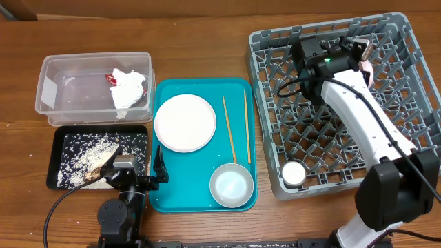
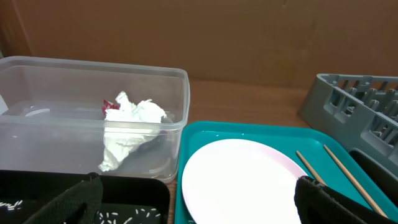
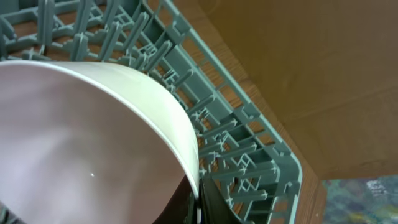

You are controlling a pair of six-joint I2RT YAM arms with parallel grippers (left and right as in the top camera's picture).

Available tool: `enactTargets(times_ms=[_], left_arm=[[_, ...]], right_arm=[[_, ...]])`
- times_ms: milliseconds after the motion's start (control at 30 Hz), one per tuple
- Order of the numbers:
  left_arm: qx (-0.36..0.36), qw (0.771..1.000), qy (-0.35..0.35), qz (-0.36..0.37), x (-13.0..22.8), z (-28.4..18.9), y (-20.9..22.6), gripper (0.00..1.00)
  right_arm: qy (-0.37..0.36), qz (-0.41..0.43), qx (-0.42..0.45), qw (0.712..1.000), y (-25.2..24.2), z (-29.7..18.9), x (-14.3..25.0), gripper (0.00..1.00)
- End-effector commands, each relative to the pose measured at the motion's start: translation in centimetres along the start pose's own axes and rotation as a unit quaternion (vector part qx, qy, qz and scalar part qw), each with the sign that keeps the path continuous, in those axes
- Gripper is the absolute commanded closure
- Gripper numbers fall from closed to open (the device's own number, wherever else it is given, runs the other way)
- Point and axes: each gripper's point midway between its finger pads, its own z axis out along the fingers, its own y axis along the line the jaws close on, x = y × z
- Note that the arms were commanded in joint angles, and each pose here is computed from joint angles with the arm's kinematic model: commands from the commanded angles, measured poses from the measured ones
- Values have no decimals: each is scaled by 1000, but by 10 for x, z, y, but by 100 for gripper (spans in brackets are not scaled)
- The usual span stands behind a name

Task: Sort waste into correct bins and load items into the dishwasher
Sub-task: 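Grasp the pink plate with the right gripper and place it in rack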

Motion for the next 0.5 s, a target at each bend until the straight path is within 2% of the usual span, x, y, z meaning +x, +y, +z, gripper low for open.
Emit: enactTargets(times_ms=[0,200,467], left_arm=[[1,1000,-4,-5,1,0,0,0],[1,1000,-4,-5,1,0,0,0],[1,1000,-4,-5,1,0,0,0]], right_arm=[[-8,-13,22,1000,7,8,1,96],[7,-89,23,996,38,6,25,96],[0,-134,-9,991,57,-27,43,95]])
